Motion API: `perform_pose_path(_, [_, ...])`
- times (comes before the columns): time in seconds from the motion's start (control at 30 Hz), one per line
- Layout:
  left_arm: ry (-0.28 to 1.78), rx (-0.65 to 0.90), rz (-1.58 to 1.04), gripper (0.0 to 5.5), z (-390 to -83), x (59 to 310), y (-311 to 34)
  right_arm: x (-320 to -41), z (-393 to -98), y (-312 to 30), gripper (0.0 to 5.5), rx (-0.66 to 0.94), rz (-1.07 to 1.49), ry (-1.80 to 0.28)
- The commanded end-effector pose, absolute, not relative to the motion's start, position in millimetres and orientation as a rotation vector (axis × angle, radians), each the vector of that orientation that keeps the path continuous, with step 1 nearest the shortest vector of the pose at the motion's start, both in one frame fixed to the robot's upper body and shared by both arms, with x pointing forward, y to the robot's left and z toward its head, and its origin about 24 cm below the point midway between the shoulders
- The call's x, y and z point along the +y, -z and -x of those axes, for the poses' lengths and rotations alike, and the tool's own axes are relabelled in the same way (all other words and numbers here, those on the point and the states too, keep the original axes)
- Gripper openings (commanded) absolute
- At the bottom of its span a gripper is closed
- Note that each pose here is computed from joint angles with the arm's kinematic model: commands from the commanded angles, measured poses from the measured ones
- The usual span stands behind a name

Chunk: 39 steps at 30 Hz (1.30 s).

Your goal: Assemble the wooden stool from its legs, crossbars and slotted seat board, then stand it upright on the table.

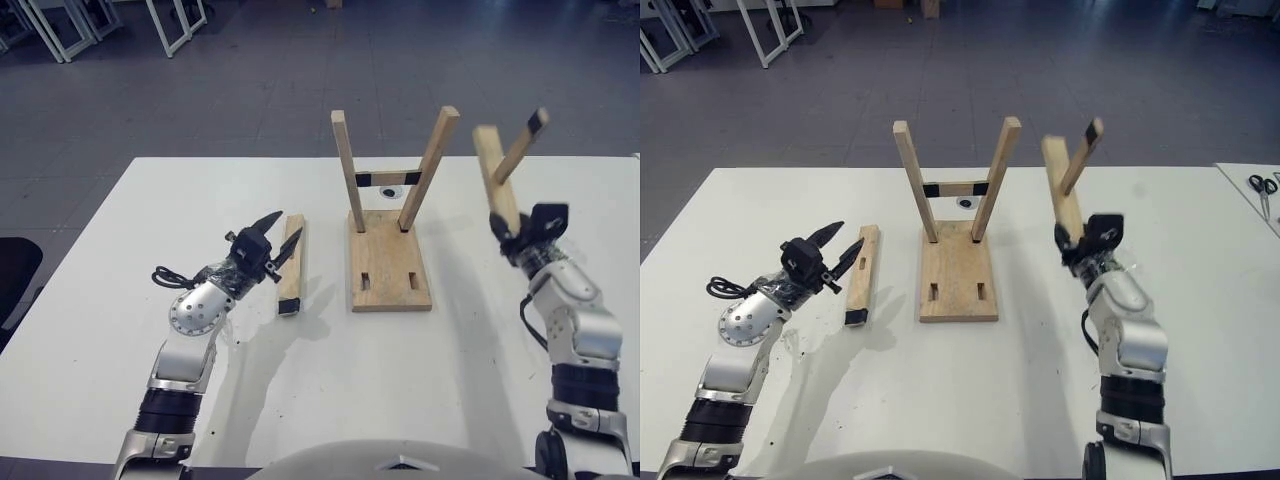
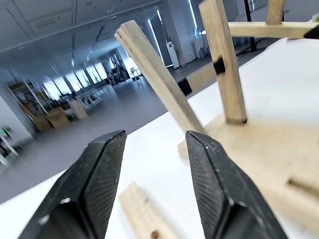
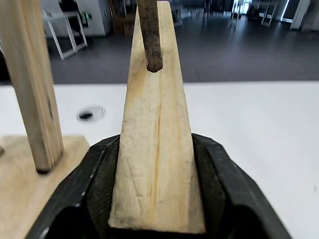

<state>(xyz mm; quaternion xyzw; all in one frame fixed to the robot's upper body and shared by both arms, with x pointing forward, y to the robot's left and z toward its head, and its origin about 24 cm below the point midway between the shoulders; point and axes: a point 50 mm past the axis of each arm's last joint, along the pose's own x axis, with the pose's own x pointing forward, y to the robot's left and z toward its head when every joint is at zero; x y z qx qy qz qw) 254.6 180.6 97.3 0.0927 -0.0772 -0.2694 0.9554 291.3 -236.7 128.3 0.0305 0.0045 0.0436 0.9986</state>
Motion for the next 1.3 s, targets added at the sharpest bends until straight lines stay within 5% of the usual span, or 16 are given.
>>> perform_pose_path(0.03, [0.567, -0.177, 0.181, 2.18, -261, 172, -126, -233, -290, -182, 2.0, -0.205, -0.122, -0.18])
perform_pose_path(0.17, [0.745, -0.145, 0.552, 2.9, -254, 151, -156, -207, -278, -217, 2.0, -0.309, -0.252, -0.465])
perform_pose_path(0.37, [0.944, -0.075, 0.816, 3.78, -239, 141, -179, -176, -262, -229, 2.0, -0.229, -0.38, -0.886])
perform_pose_path(0.77, [1.246, 0.044, 0.929, 3.8, -230, 128, -205, -147, -248, -214, 2.0, 0.037, -0.609, -1.434])
perform_pose_path(1.1, [1.315, 0.056, 0.913, 3.8, -232, 122, -213, -129, -250, -203, 2.0, 0.163, -0.61, -1.546])
perform_pose_path(1.3, [1.307, 0.051, 0.861, 2.84, -234, 127, -210, -130, -250, -200, 2.0, 0.192, -0.609, -1.55])
